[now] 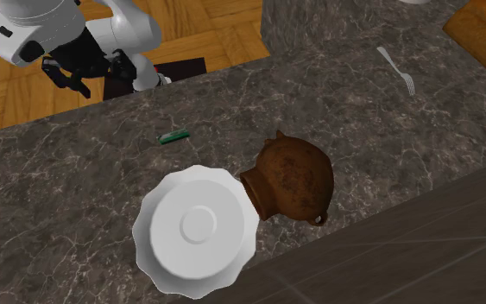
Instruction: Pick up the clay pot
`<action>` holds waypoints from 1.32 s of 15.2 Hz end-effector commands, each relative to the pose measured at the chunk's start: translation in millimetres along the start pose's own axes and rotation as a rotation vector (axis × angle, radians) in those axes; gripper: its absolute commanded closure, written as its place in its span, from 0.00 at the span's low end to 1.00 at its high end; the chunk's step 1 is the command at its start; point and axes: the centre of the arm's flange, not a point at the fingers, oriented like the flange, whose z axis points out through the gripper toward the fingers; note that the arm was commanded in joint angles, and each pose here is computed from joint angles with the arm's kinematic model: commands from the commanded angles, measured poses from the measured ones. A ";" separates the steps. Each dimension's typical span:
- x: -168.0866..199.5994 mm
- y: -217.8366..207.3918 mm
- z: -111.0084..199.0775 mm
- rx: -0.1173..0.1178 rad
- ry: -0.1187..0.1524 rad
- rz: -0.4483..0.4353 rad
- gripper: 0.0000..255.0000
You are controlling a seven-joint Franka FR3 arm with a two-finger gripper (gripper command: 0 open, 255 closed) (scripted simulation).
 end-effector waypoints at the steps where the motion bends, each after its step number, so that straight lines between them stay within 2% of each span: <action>1: 0.0 0.0 0.0 0.000 0.000 0.000 0.00; 10: 100.4 -14.0 28.4 0.359 -0.011 -0.136 0.00; 20: 207.5 -55.7 50.2 0.757 -0.023 -0.288 0.00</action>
